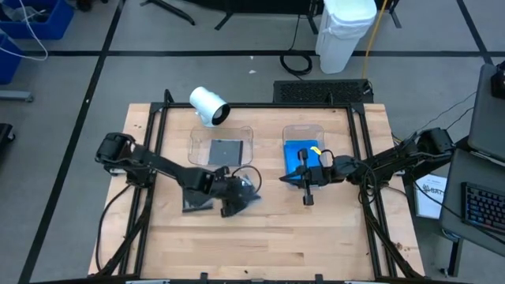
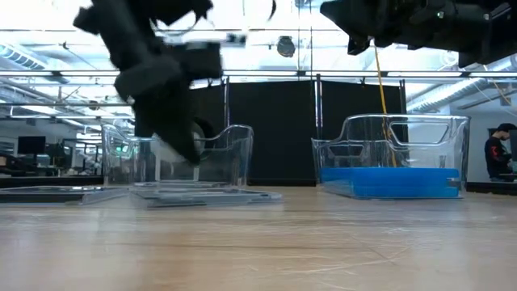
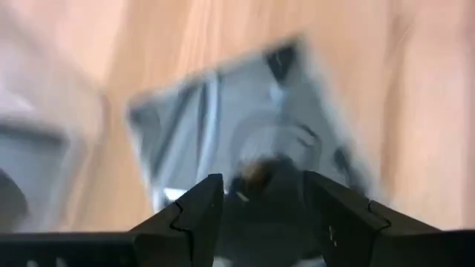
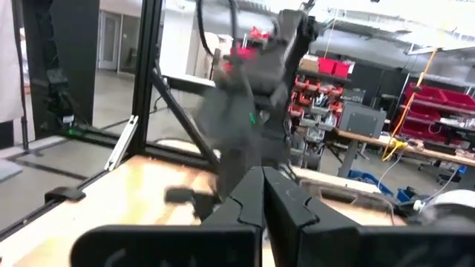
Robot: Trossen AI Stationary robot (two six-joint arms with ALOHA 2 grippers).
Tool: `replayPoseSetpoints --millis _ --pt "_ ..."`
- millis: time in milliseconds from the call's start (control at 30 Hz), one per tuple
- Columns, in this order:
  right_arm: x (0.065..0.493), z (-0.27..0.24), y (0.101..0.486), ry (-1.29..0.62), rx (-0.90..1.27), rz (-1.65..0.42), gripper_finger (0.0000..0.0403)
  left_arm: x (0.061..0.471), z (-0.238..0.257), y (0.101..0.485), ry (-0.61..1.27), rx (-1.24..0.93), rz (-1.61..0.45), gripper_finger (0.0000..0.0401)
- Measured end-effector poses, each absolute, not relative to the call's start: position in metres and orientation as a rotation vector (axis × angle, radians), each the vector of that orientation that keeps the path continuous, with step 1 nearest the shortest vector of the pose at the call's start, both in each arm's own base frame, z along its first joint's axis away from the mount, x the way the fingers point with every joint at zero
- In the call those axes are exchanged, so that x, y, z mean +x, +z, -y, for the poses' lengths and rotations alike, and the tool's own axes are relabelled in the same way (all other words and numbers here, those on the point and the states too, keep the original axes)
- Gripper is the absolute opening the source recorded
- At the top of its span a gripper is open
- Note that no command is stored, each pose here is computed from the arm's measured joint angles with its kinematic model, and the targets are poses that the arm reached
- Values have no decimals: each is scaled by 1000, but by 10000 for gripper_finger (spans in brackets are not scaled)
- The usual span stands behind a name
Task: Pick & place jewel cases by type
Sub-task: Put the bottom black cd case into the left transparent bin
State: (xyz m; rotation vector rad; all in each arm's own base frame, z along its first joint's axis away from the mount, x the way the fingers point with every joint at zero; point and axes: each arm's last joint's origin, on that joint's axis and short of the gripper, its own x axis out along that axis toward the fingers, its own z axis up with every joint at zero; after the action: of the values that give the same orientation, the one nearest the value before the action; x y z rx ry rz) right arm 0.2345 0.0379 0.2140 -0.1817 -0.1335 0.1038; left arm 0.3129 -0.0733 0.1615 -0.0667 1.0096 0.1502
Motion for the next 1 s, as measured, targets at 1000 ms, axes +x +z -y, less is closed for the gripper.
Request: replayPoseSetpoints --millis 1000 --pt "338 -55 153 168 -432 -560 0 275 109 153 444 -260 -1148 191"
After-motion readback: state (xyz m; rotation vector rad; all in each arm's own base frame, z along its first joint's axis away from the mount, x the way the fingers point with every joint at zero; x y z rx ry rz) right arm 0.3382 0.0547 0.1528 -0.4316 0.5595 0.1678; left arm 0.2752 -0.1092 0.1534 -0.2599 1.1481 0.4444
